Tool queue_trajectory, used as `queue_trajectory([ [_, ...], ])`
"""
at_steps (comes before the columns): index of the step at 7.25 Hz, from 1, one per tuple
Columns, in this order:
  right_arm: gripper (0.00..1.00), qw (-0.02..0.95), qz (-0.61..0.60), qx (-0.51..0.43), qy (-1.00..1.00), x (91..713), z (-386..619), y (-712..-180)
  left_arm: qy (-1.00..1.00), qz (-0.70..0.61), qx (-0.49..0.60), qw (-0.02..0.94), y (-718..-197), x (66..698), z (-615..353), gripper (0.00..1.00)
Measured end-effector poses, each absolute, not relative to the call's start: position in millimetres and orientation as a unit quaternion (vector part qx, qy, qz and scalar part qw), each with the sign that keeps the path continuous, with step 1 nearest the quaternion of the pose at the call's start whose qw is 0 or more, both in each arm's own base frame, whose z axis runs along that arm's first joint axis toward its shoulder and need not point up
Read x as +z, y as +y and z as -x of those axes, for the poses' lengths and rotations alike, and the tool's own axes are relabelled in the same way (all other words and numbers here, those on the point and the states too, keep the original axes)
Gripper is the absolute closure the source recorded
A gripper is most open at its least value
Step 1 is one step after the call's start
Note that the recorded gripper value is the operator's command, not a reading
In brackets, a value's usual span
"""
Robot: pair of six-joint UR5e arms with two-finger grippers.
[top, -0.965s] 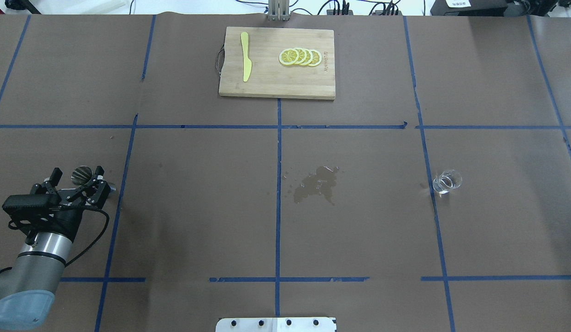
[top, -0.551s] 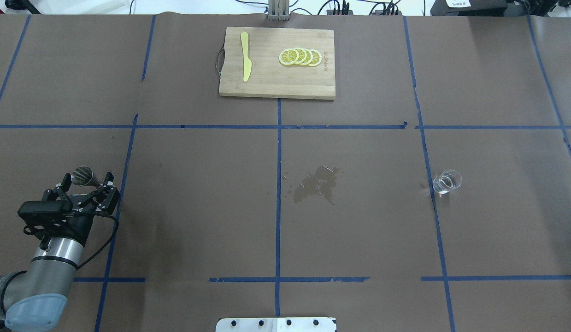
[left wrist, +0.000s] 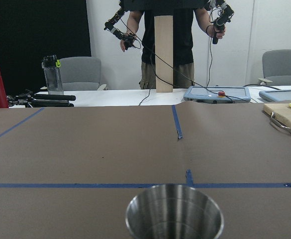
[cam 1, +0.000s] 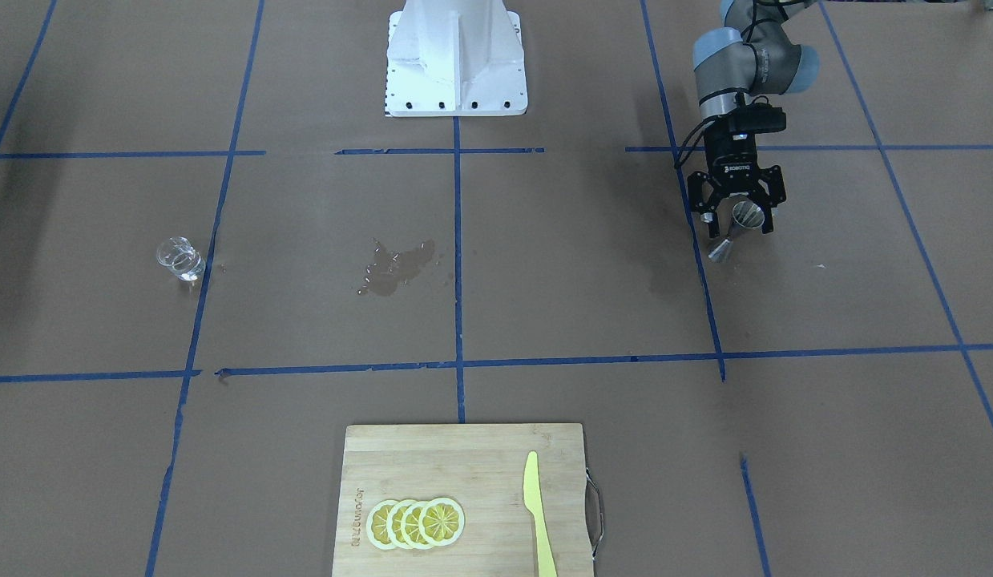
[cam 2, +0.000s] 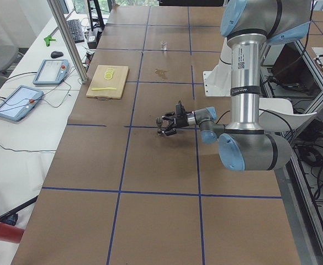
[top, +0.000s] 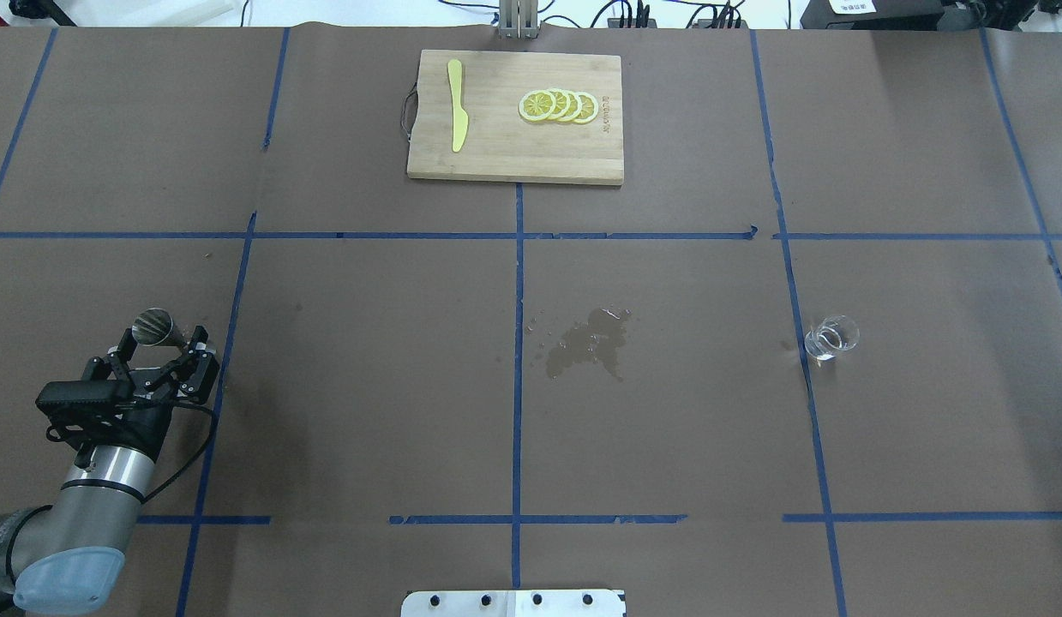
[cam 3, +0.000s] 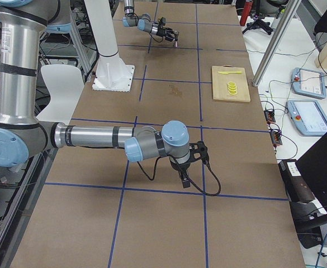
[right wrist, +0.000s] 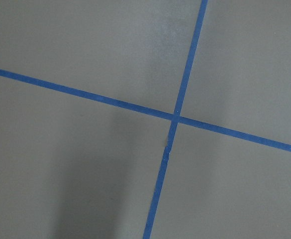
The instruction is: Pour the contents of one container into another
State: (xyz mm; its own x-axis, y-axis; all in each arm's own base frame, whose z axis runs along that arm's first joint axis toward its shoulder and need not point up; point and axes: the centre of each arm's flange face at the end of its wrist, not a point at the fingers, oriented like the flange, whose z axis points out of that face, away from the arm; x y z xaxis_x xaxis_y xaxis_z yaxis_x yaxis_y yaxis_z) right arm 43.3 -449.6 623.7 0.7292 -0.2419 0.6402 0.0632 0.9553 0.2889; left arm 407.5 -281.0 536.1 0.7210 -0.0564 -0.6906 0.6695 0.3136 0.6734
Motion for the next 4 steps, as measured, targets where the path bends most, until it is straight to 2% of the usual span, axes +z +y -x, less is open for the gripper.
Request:
queue_trajectory([
  [2, 0.00, 0.921, -0.125, -0.083, -0.359, 623.6, -43.3, -449.6, 0.288, -0.535, -0.241, 0.757, -282.1, 536.8, -415.6, 0.12],
  [3, 0.00, 0.921, -0.125, -0.083, -0.359, 623.6, -43.3, -449.6, 0.289, -0.534, -0.240, 0.757, -282.3, 537.4, -419.2, 0.19],
  [4, 0.00, 0.921, -0.125, -0.083, -0.359, 623.7, -43.3, -449.6, 0.290, -0.534, -0.241, 0.757, -282.3, 537.2, -421.1, 0.34],
])
